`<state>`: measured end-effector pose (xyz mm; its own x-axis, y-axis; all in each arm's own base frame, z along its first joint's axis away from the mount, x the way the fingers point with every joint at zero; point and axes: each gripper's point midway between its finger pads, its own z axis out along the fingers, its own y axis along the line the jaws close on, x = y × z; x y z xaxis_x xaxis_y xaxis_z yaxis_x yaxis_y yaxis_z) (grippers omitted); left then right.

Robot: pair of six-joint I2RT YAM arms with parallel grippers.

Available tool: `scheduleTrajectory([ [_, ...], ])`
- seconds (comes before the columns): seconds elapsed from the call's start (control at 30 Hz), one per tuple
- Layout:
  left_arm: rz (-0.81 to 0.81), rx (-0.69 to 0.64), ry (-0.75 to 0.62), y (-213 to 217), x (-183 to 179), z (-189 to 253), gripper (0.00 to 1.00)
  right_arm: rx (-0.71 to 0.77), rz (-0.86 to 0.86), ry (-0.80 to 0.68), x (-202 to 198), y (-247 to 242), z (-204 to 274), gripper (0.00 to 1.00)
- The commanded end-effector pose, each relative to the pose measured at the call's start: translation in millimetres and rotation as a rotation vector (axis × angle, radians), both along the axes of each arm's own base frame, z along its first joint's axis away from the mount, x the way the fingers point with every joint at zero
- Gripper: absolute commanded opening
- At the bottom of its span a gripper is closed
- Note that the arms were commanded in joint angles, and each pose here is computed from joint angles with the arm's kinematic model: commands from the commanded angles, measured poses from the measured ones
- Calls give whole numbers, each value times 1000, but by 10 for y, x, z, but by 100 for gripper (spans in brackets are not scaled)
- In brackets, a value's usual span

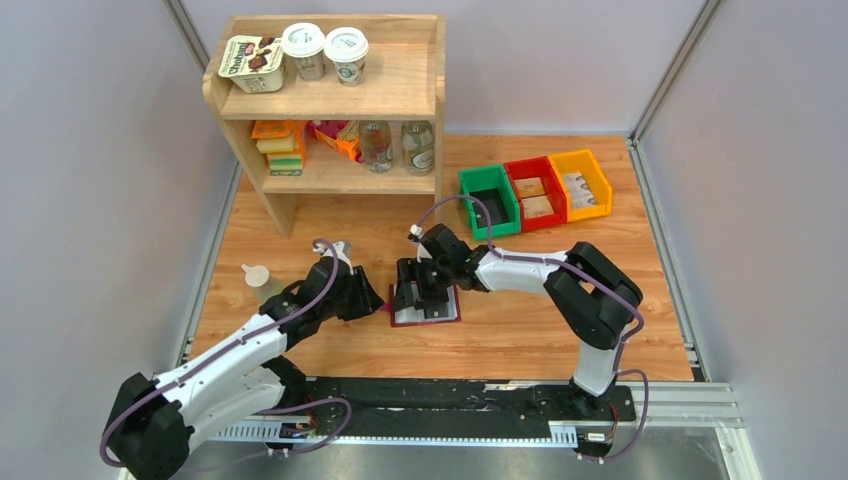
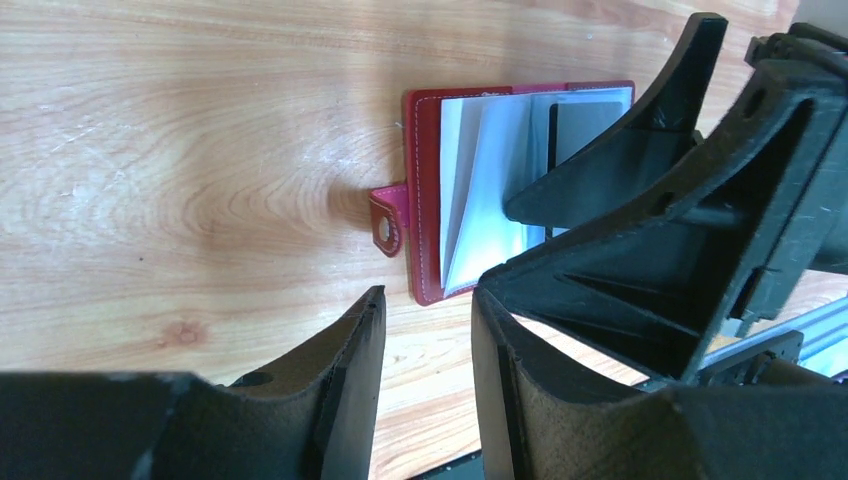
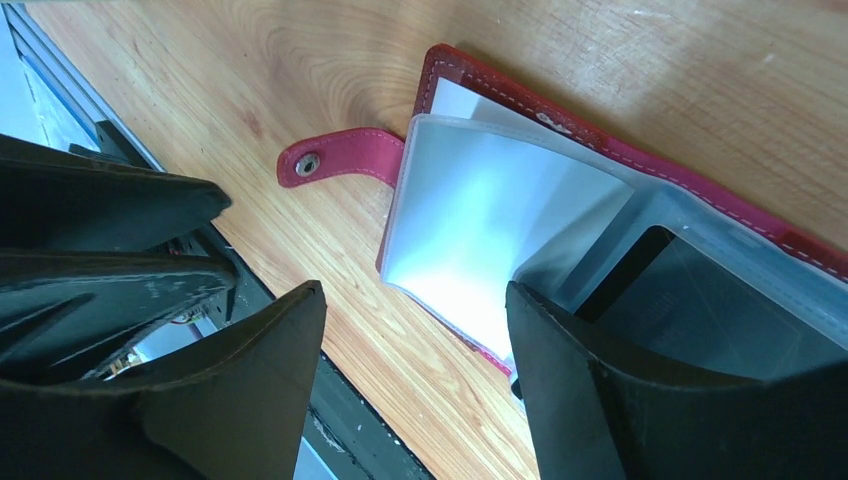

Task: Take the credit cards out of the card holder
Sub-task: Open the card holder at the center of the board, then remove the credit card from the card holder.

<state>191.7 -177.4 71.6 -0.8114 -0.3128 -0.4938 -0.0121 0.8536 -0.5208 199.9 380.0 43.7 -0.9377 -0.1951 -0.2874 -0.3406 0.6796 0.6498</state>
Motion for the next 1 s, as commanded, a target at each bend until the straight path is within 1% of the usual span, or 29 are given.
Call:
scheduleTrajectory([
  [0.0,37,-24,-65,24,96,341,45,19,17,-80,91,41,293,72],
  [0.17,18,-65,-107,-56,149,621,46,23,12,-143,175,30,486,68],
  [0.2,12,-70,-105,-78,157,638,50,27,14,-160,187,26,535,68],
  [0.3,-22,-114,-116,-202,193,779,55,21,14,-211,236,-39,632,68],
  [0.47,-68,-164,-127,-385,280,993,56,35,4,-267,278,-176,788,68],
  [0.6,-75,-166,-153,-411,327,1109,55,27,14,-261,268,-193,758,68],
  [0.67,-90,-170,-154,-444,337,1142,55,7,-25,-274,312,-256,755,67],
  [0.77,-129,-186,-116,-551,330,1118,54,-34,-138,-293,453,-476,743,60],
  [0.83,-157,-224,-86,-676,342,1113,54,-57,-223,-273,535,-680,689,57],
  [0.87,-184,-258,-85,-755,336,1178,54,-68,-254,-261,556,-795,640,56],
  [0.93,-216,-284,-67,-881,357,1210,54,-80,-289,-252,577,-957,580,56],
  [0.97,-240,-279,-42,-954,345,1156,53,-83,-303,-247,582,-1017,565,55],
])
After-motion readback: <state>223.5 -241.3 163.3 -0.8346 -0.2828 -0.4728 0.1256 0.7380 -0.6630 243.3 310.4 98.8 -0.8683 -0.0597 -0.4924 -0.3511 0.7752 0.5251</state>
